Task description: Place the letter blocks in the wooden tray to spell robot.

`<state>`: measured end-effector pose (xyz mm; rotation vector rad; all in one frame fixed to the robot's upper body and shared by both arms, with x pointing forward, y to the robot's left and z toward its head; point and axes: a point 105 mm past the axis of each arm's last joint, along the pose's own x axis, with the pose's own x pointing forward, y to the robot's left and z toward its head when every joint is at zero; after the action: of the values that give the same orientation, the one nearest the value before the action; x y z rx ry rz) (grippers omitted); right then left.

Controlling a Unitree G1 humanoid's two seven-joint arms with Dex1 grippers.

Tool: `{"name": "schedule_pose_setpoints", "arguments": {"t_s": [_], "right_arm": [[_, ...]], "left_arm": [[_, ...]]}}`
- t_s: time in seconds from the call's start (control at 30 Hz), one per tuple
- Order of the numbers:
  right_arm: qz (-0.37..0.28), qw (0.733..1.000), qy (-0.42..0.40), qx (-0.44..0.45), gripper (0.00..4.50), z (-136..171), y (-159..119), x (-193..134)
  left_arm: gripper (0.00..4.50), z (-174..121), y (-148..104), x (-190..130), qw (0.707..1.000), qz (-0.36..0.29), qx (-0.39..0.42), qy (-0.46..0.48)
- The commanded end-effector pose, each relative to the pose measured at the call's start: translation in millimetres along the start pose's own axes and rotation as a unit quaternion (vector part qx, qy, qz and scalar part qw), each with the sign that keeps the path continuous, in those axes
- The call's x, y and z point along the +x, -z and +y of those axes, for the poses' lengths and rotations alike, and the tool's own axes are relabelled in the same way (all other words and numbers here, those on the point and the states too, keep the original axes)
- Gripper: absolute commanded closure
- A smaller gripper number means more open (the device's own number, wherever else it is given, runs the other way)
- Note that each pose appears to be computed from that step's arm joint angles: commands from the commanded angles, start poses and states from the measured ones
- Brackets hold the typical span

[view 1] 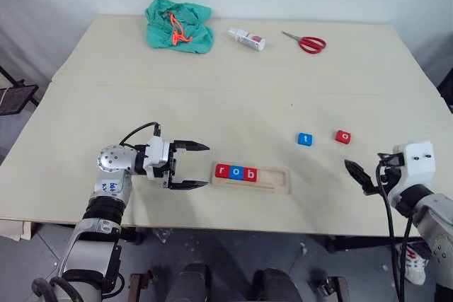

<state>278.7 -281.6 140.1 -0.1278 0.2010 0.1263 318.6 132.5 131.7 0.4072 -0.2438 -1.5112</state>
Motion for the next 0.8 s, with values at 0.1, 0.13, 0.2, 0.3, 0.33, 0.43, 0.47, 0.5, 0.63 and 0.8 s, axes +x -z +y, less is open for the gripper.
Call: {"name": "schedule_pose_setpoints", "arguments": {"t_s": [0.1, 0.13, 0.2, 0.3, 0.33, 0.43, 0.47, 0.5, 0.63, 0.8], "right_arm": [[-0.06, 0.998, 0.015, 0.016, 0.04, 0, -27, 31], [-0.063, 0.998, 0.019, 0.024, 0.04, -1, -29, 41], [-0.071, 0.996, 0.022, 0.042, 0.04, 1, -31, 57], [-0.074, 0.995, 0.029, 0.058, 0.04, 5, -26, 82], [-0.075, 0.995, 0.033, 0.059, 0.04, 5, -24, 87], [-0.082, 0.992, 0.075, 0.054, 0.04, -5, -19, 103], [-0.085, 0.991, 0.084, 0.054, 0.04, -7, -18, 106], [-0.089, 0.991, 0.088, 0.052, 0.04, -7, -18, 108], [-0.092, 0.99, 0.098, 0.044, 0.04, -6, -14, 115], [-0.081, 0.991, 0.096, 0.044, 0.04, 2, -4, 115]], "left_arm": [[0.0, 6, -9, 0, 1.0, -0.004, 0.023, -0.001], [0.0, 6, -9, 0, 1.0, -0.004, 0.023, -0.001], [0.0, 6, -10, 0, 1.0, -0.005, 0.024, -0.003], [0.0, 6, -10, 1, 1.0, -0.006, 0.025, -0.008], [0.0, 6, -10, 1, 1.0, -0.006, 0.025, -0.009], [0.0, 2, -11, 0, 1.0, -0.007, 0.026, -0.01], [0.0, 2, -11, 0, 1.0, -0.007, 0.026, -0.011], [0.0, 2, -12, 0, 1.0, -0.007, 0.026, -0.012], [0.0, 1, -12, -4, 0.999, -0.001, 0.027, -0.019], [0.0, 0, -12, -5, 0.999, 0.0, 0.027, -0.024]]}}
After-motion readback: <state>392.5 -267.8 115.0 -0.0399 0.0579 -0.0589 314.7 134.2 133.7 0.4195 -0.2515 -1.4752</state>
